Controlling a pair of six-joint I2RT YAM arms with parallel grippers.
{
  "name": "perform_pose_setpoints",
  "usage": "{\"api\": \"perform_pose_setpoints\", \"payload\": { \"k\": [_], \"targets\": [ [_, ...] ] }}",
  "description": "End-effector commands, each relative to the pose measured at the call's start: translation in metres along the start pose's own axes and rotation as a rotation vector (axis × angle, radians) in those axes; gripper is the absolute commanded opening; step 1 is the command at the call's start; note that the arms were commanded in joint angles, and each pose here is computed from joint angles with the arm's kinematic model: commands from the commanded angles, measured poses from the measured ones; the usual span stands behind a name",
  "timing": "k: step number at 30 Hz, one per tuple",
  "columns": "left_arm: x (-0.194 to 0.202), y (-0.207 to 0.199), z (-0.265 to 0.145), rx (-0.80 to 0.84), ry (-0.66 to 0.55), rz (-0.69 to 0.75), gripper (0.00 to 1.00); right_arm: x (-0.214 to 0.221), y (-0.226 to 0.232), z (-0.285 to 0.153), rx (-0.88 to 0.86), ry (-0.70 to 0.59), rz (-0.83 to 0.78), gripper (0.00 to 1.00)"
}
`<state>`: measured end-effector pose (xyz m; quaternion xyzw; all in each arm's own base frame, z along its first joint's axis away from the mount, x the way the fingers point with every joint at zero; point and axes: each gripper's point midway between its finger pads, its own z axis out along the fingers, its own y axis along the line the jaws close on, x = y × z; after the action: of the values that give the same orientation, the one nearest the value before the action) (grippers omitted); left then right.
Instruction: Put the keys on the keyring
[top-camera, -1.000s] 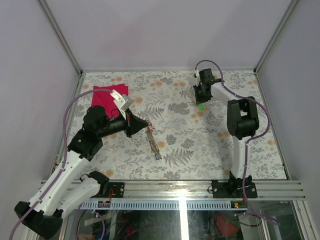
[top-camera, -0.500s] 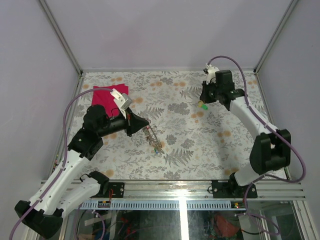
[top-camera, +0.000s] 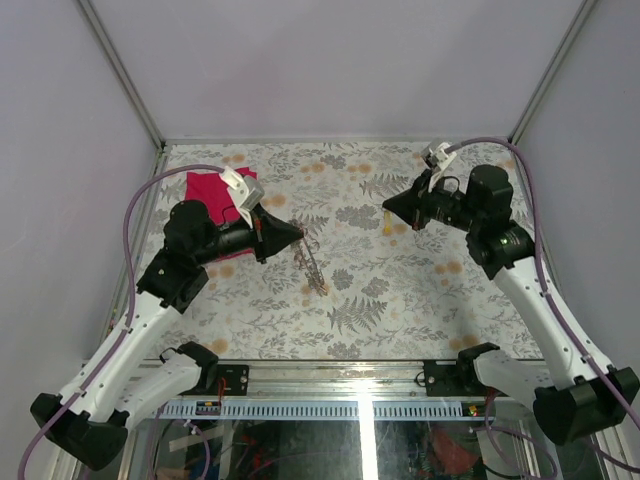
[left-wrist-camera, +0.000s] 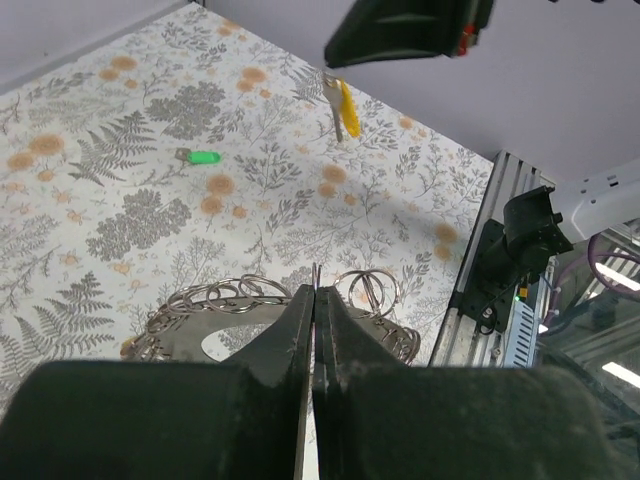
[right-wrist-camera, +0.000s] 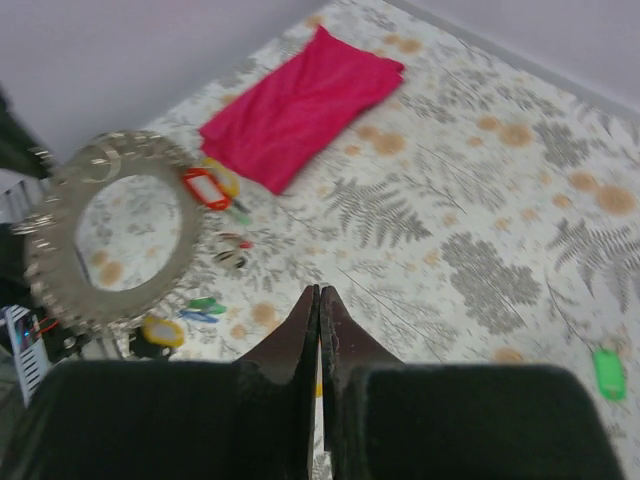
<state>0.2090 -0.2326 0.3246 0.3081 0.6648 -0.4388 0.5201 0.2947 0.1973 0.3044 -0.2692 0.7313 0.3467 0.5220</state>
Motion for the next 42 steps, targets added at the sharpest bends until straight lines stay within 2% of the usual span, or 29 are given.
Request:
{"api": "perform_pose_setpoints", "payload": {
  "k": [1,7,12,42],
  "targets": [
    [-0.06,-0.023,-0.001,0.067,-0.165,0.139,0.0,-0.03,0.058,-0.011,-0.187,-0.118,-0.106,0.0],
    [-0.065,-0.034,0.009,0.072,-0.181,0.152,0.0,-0.044,0.118,-0.016,-0.361,-0.178,-0.165,0.0],
    [-0.066,-0.044,0.016,0.109,-0.172,0.139,0.0,-0.054,0.142,-0.019,-0.434,-0.223,-0.185,0.0],
    [-0.069,-0.071,0.024,0.243,-0.167,0.099,0.0,-0.054,0.169,-0.008,-0.583,-0.237,-0.184,0.0]
  ]
}}
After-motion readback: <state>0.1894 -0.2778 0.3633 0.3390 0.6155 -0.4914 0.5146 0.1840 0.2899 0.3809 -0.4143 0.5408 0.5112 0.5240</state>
